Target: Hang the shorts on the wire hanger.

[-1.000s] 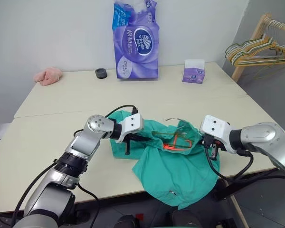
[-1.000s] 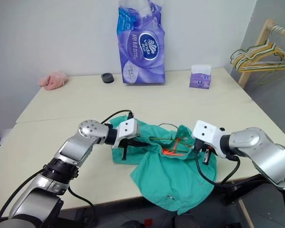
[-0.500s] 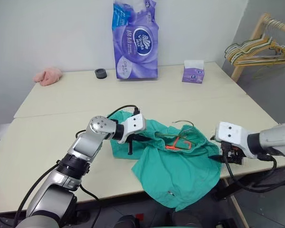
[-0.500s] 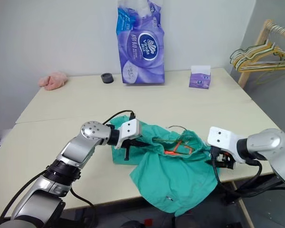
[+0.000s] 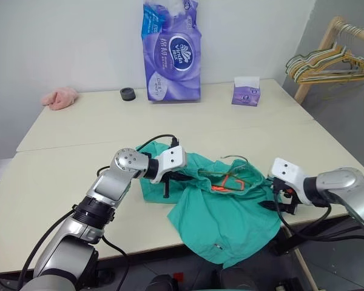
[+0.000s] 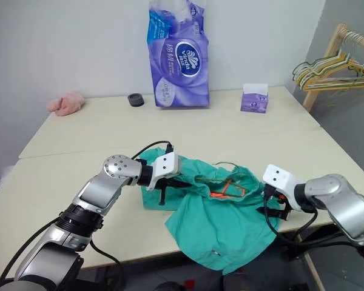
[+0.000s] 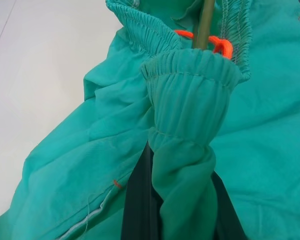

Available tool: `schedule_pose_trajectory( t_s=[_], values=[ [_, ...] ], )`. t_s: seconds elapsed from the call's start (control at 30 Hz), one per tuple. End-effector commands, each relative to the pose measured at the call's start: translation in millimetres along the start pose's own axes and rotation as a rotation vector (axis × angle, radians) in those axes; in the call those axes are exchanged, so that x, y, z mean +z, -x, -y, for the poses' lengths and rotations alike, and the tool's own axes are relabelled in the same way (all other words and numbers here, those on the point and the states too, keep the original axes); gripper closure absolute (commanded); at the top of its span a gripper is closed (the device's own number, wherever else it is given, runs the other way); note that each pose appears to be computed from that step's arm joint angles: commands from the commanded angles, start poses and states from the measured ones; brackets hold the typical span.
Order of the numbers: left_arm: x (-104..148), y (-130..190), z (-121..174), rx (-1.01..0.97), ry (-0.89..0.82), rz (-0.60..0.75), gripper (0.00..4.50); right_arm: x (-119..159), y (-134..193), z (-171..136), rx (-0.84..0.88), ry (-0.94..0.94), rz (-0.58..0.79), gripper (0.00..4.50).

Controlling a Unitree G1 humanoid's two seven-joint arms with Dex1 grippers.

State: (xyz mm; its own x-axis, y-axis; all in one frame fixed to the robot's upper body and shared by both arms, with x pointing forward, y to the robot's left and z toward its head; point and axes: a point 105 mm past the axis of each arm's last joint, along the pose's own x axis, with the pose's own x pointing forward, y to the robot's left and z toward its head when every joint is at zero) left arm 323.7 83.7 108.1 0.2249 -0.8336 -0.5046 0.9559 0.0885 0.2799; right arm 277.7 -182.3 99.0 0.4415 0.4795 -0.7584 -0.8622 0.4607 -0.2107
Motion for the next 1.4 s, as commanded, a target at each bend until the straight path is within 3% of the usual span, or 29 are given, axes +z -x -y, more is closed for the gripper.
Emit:
schedule_pose_trajectory(
  t_s=[0.03,0.1,0.2,0.57,0.77,0.87,1.13,1.37,1.4],
  values=[
    [8.7,4.4,-6.0,0.032,-0.035,0.023,4.5,10.6,-13.1,3.5,-0.004,0.029,0.027,0.02],
    [8.3,5.5,-5.7,0.034,-0.029,0.029,4.5,13.0,-24.3,1.1,0.017,0.022,0.034,0.02],
    [7.2,9.3,-9.3,0.056,-0.011,0.043,4.5,11.6,-32.9,-2.4,0.046,0.016,0.029,0.64],
    [10.6,24.1,-20.6,0.09,0.108,0.166,4.5,20.4,-28.5,-3.9,0.045,0.008,0.073,4.45],
    [4.2,28.1,-18.3,0.07,0.177,0.209,4.5,30.9,-16.0,-6.5,0.045,0.004,0.111,4.48],
    [-5.9,32.4,-16.9,0.051,0.222,0.198,3.86,31.5,-7.3,-9.2,0.044,0.01,0.112,4.5],
    [-8.5,45.8,-41.4,0.076,0.25,0.207,1.47,24.7,10.6,-18.7,0.06,0.024,0.083,4.5],
    [-18.6,38.6,-38.9,0.031,0.221,0.149,1.47,22.3,17.8,-22.4,0.064,0.028,0.07,4.5],
    [-19.6,37.5,-40.4,0.039,0.225,0.15,1.65,21.9,18.5,-23.3,0.067,0.027,0.068,4.5]
  ],
)
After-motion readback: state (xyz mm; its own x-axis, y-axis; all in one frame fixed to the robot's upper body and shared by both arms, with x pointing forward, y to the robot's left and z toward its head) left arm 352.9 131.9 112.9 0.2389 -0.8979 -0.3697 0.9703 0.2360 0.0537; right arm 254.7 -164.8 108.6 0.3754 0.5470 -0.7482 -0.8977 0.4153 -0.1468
